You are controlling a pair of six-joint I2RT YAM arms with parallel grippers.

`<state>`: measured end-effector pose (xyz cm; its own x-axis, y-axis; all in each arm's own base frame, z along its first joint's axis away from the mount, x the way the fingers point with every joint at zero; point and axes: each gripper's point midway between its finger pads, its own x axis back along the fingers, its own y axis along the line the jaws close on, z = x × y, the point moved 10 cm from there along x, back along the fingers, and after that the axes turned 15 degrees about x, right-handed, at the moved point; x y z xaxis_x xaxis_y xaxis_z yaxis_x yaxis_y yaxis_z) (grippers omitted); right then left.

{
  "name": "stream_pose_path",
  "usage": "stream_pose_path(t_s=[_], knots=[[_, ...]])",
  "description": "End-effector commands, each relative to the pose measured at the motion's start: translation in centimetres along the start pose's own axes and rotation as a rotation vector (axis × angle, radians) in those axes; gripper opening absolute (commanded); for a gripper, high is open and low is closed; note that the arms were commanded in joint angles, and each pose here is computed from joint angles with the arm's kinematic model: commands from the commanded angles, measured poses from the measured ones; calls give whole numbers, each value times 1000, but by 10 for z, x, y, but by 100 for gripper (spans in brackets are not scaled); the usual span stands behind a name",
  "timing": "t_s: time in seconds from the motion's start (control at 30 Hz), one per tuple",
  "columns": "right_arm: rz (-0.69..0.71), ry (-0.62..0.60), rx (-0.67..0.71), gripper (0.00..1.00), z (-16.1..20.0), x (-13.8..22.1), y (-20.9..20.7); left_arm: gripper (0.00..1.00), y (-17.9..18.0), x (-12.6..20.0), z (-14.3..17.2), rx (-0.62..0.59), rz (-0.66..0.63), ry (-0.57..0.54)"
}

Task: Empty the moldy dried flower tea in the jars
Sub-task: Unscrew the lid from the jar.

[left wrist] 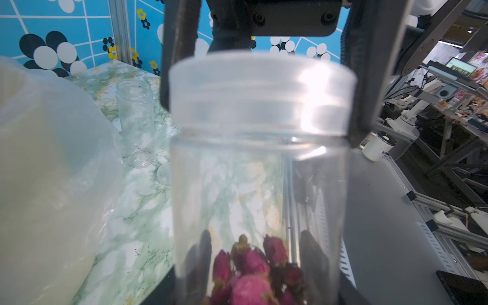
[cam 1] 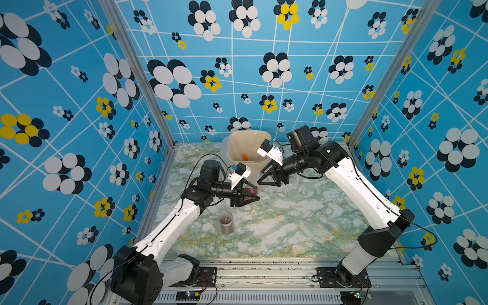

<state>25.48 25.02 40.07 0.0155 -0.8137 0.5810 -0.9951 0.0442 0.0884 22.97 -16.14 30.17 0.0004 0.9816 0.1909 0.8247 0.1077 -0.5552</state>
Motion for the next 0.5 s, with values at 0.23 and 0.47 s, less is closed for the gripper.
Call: stream_pose_path(t_s=[0.23, 0.47], knots=[[107, 123, -75, 53, 18, -4, -12, 0, -7, 14, -21, -104, -141, -80], [240, -121, -354, 76, 3, 27, -4, 0, -1, 19, -13, -244, -443, -64]])
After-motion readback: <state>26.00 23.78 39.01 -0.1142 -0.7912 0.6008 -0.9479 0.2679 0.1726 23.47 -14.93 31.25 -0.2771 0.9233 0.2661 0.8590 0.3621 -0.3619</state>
